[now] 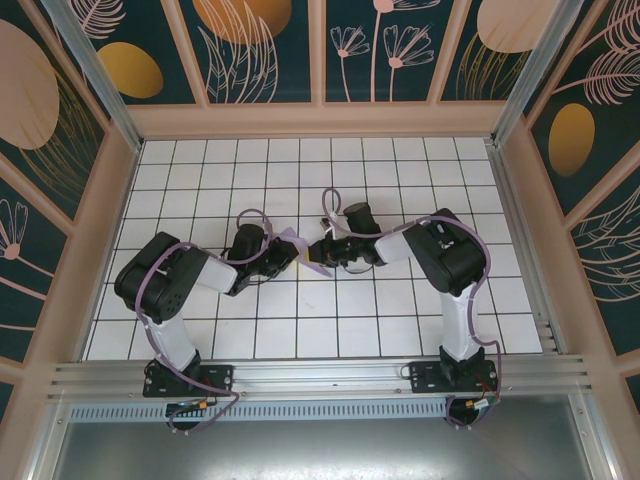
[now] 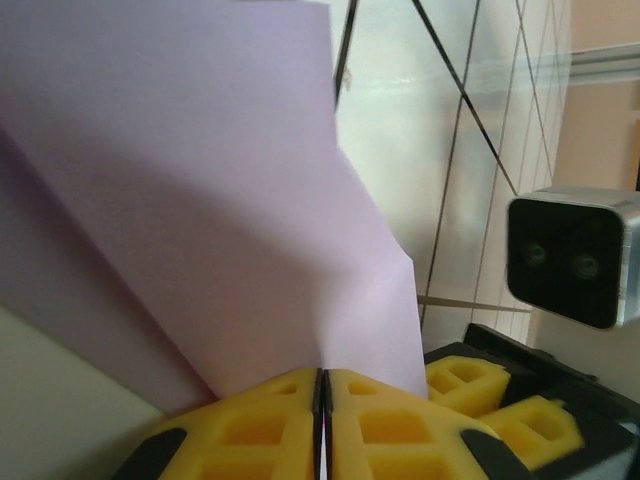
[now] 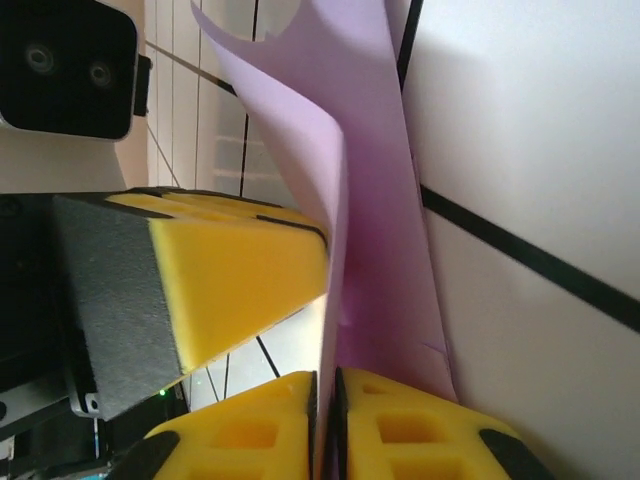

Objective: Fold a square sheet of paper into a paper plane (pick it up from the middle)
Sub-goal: Fold the wing for the fifth time at the center of the table.

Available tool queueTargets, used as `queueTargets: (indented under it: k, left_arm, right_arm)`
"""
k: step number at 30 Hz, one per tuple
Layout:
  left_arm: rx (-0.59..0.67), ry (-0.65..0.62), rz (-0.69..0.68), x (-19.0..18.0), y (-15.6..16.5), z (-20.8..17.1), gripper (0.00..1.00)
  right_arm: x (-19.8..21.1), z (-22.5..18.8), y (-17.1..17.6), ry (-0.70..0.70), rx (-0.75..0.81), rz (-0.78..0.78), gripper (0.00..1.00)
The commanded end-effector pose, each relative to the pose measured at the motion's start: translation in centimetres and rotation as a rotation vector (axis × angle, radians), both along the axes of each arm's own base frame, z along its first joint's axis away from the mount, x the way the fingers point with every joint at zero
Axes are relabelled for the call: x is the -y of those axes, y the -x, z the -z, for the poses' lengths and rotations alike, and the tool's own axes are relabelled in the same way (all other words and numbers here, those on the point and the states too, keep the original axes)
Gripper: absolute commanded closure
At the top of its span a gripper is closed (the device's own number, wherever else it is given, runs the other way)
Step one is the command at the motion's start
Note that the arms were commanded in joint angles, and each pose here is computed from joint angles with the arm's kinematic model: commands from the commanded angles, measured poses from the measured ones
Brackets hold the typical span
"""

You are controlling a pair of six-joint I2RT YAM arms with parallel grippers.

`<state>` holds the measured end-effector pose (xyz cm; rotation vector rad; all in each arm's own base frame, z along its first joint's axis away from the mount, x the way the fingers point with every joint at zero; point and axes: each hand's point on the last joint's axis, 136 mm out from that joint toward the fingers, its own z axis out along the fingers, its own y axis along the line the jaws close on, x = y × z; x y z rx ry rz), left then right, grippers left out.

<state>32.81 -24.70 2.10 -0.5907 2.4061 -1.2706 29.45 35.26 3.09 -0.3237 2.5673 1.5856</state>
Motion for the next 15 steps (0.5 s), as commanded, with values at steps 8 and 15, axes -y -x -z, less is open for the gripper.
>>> queueTargets:
  k: [8,15]
  left_arm:
    - [-0.063,-0.079,-0.010,-0.6,0.4,2.2,0.87]
    - [-0.090,-0.101,-0.012,-0.8,0.5,2.8,0.87]
  right_arm:
    - [1.1,0.3,-0.3,0.133,0.116,-0.045,0.69]
    - [2.0,-0.6,-0.4,0.199,0.222,-0.083,0.63]
